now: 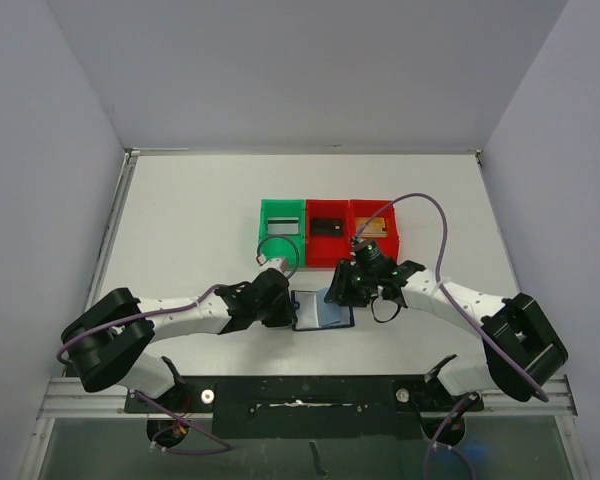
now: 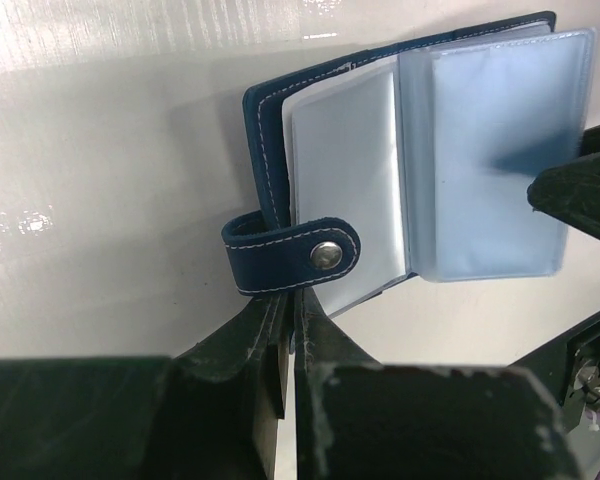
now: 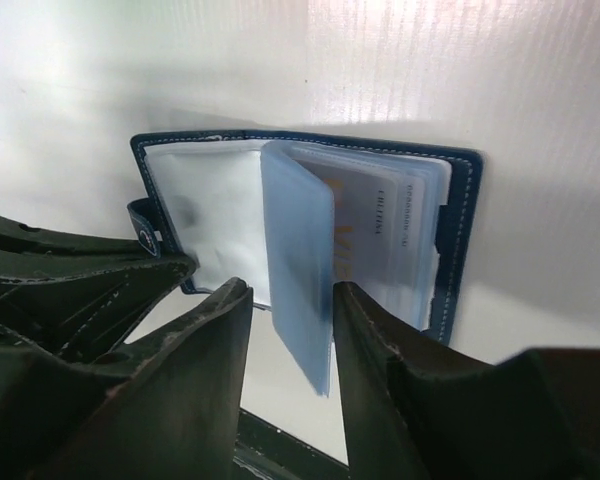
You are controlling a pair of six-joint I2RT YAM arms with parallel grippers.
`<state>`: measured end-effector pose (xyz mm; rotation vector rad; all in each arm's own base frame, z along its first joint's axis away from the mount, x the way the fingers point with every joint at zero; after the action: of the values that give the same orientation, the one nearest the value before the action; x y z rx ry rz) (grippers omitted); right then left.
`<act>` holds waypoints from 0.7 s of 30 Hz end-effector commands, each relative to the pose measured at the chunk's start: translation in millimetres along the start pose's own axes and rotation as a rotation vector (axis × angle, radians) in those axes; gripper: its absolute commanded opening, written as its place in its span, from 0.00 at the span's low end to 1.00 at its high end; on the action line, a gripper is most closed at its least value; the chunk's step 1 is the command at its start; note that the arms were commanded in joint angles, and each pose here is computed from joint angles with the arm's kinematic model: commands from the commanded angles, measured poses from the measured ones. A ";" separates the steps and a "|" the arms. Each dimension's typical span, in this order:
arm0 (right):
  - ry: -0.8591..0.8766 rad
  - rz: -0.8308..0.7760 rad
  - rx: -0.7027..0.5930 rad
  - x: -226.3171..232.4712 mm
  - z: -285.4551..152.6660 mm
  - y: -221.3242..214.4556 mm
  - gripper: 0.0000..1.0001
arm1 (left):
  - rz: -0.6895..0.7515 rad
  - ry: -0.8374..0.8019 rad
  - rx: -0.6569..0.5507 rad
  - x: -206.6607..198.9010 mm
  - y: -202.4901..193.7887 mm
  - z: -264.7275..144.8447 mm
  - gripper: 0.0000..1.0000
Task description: Take the credit cards out of the card holder
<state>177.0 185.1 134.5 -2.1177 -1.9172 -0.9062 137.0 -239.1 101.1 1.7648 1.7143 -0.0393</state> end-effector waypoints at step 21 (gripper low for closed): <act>-0.029 0.026 -0.029 -2.3 1.4 -2.2 0.50 | 0.013 -0.057 -0.016 -12.8 9.4 -5.9 0.00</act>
<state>175.0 179.6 140.3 -2.1909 -1.9190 -0.9114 136.2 -239.4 101.3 1.7686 1.7119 -0.0518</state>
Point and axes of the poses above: each gripper's point midway between its finger pads, its own z axis out along the fingers, its own x axis along the line the jaws close on, y = z × x, the point moved 10 cm from there along -z, back along the fingers, and after that the axes turned 2 degrees about z, right-handed, at the moved point
